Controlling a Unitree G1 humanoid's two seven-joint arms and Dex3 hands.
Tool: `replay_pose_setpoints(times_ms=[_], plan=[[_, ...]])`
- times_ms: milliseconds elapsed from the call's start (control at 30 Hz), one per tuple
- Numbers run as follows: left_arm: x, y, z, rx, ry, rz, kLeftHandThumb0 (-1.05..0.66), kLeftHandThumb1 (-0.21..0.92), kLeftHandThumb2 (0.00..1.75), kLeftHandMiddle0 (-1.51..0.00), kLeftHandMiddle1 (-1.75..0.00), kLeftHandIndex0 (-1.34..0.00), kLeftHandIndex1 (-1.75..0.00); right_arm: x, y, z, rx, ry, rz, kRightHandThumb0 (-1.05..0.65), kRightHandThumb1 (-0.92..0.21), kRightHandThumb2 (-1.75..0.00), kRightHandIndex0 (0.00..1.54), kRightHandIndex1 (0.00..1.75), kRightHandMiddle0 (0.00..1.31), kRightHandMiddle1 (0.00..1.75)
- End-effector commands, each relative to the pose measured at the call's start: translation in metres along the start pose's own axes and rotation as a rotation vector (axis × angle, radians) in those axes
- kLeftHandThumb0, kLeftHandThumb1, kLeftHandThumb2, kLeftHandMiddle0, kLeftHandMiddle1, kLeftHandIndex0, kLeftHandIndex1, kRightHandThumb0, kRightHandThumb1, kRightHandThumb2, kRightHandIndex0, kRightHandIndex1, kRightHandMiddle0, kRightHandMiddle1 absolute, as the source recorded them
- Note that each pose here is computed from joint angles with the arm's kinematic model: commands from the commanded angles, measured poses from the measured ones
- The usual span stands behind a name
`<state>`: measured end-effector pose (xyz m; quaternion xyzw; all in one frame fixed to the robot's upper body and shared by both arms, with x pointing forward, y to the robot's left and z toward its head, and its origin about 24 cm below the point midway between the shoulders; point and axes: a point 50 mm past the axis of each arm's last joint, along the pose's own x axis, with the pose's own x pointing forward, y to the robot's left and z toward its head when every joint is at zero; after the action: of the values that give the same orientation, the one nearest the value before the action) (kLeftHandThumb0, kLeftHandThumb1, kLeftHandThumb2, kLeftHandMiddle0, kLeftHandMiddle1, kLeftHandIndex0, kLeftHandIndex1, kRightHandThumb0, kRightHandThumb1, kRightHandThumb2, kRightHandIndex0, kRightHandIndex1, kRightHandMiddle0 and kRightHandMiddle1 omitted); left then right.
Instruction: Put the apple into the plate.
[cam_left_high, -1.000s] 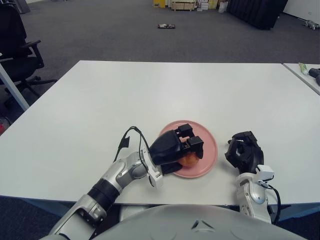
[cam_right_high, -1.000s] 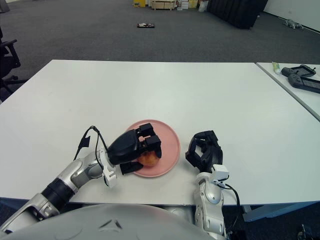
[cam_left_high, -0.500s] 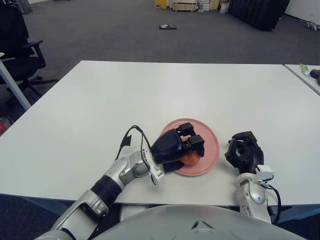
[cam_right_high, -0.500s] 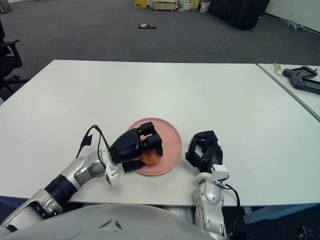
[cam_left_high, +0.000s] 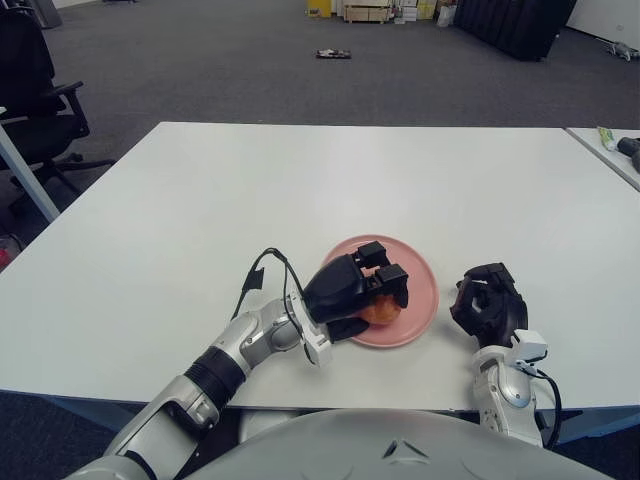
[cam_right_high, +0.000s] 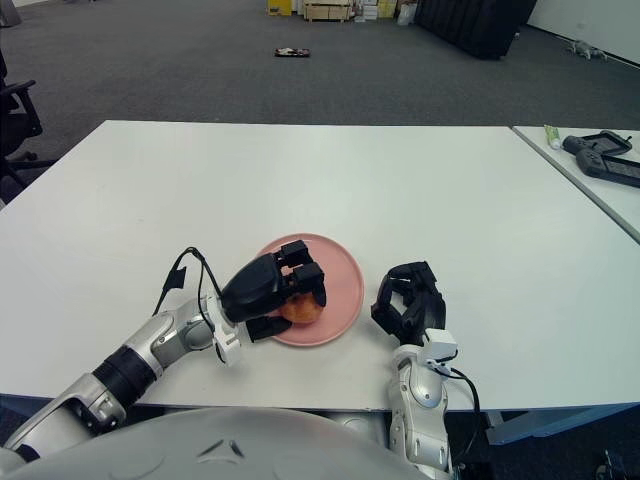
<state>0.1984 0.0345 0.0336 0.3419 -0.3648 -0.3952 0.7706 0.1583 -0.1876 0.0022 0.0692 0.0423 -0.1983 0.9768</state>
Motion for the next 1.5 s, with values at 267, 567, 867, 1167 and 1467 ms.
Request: replay_pose_setpoints(times_ms=[267, 567, 867, 1167, 1467], plan=[[-0.015, -0.006, -0.008, 0.023, 0.108, -0.17, -0.77, 0.9, 0.88, -0.08, -0.87, -0.02, -1.05, 0.002, 0.002, 0.001, 0.0, 0.002, 0.005, -0.42, -0.49, -1.1, 1.08, 1.75, 0.47, 1.75], [-0.016, 0.003, -0.01, 0.032, 0.123, -0.093, -0.87, 0.92, 1.02, 0.0, -0.19, 0.0, -0.35, 0.001, 0.003, 0.001, 0.001, -0.007, 0.002, -0.43, -0.49, -1.11, 1.08, 1.75, 0.48, 1.75], [-0.016, 0.012, -0.009, 0.013, 0.149, -0.01, -0.9, 0.92, 0.99, 0.0, -0.01, 0.0, -0.07, 0.0, 0.003, 0.001, 0.043, 0.001, -0.001, -0.43, -0.49, -1.11, 1.09, 1.75, 0.48, 1.75], [-0.021, 0.021, -0.012, -0.026, 0.182, 0.081, -0.97, 0.92, 1.03, 0.0, 0.0, 0.0, -0.01, 0.0, 0.003, 0.0, 0.046, 0.003, -0.009, -0.43, -0.49, -1.11, 1.08, 1.75, 0.48, 1.75], [-0.023, 0.03, -0.014, -0.117, 0.2, 0.208, -0.98, 0.92, 1.0, 0.0, 0.0, 0.0, 0.0, -0.001, 0.002, -0.001, 0.024, 0.002, -0.002, -0.43, -0.47, -1.13, 1.1, 1.75, 0.49, 1.75]])
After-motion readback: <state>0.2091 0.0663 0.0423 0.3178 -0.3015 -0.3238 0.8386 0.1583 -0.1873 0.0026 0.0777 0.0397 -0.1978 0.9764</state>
